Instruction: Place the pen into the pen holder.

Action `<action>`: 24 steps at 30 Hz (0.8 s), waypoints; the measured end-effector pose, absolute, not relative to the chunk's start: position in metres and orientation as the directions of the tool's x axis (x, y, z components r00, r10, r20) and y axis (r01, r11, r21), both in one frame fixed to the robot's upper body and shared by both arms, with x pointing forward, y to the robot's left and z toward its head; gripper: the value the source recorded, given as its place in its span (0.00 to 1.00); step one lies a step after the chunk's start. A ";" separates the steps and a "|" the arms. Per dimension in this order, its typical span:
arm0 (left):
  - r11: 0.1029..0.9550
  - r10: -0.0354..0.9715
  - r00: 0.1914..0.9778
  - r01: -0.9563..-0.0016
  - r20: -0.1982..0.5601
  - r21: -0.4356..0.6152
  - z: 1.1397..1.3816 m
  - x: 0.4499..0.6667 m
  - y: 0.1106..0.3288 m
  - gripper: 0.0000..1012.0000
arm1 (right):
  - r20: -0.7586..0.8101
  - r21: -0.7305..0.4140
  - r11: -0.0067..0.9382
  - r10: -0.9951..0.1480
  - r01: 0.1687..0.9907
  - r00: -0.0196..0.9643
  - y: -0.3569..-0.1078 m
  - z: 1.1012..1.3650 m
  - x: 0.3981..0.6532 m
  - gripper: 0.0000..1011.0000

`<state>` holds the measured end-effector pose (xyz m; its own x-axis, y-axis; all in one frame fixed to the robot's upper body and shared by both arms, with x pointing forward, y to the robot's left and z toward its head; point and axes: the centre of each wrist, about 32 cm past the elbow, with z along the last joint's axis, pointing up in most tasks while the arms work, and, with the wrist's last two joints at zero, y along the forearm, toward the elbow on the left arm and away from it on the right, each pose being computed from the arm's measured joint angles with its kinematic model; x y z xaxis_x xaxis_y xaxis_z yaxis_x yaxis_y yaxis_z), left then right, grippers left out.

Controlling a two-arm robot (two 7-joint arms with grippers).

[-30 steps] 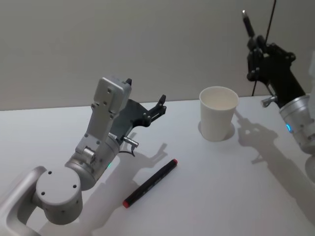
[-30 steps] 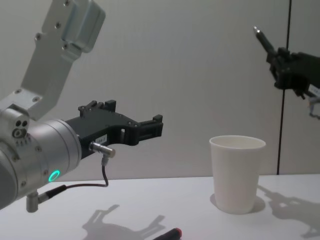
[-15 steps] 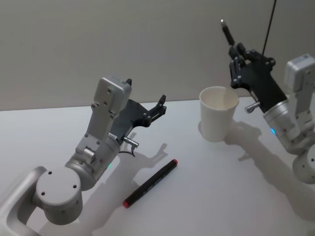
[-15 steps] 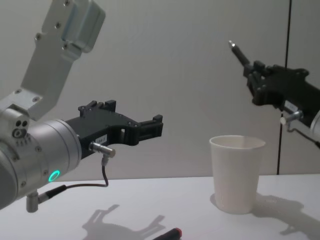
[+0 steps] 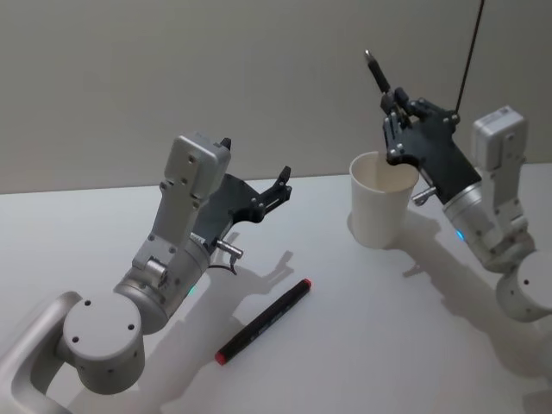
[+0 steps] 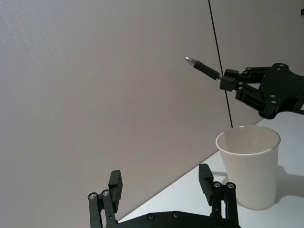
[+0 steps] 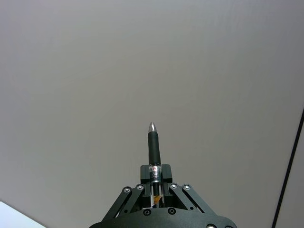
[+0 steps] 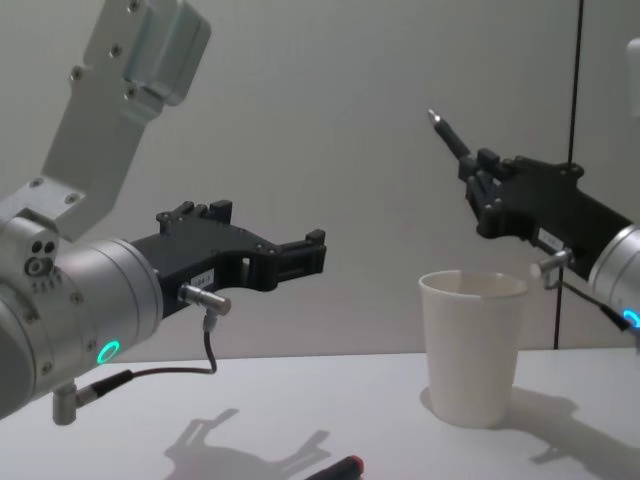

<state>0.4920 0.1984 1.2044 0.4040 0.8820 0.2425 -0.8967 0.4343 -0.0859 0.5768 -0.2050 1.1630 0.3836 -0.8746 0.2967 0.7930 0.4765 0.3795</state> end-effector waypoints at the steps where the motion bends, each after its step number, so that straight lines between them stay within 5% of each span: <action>1: 0.434 0.882 0.404 -0.897 0.242 -0.086 1.204 0.492 0.198 0.99 | 0.297 0.378 0.479 -0.873 0.792 0.386 -0.204 1.162 0.578 0.13; 24: 0.434 0.882 0.404 -0.897 0.242 -0.086 1.204 0.492 0.198 0.99 | 0.300 0.346 0.517 -0.851 0.783 0.430 -0.188 1.144 0.586 0.13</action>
<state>0.4920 0.1984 1.2044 0.4040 0.8820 0.2424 -0.8966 0.4343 -0.0859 0.5858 -0.1878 1.1444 0.4303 -0.8515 0.2997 0.7829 0.5173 0.3457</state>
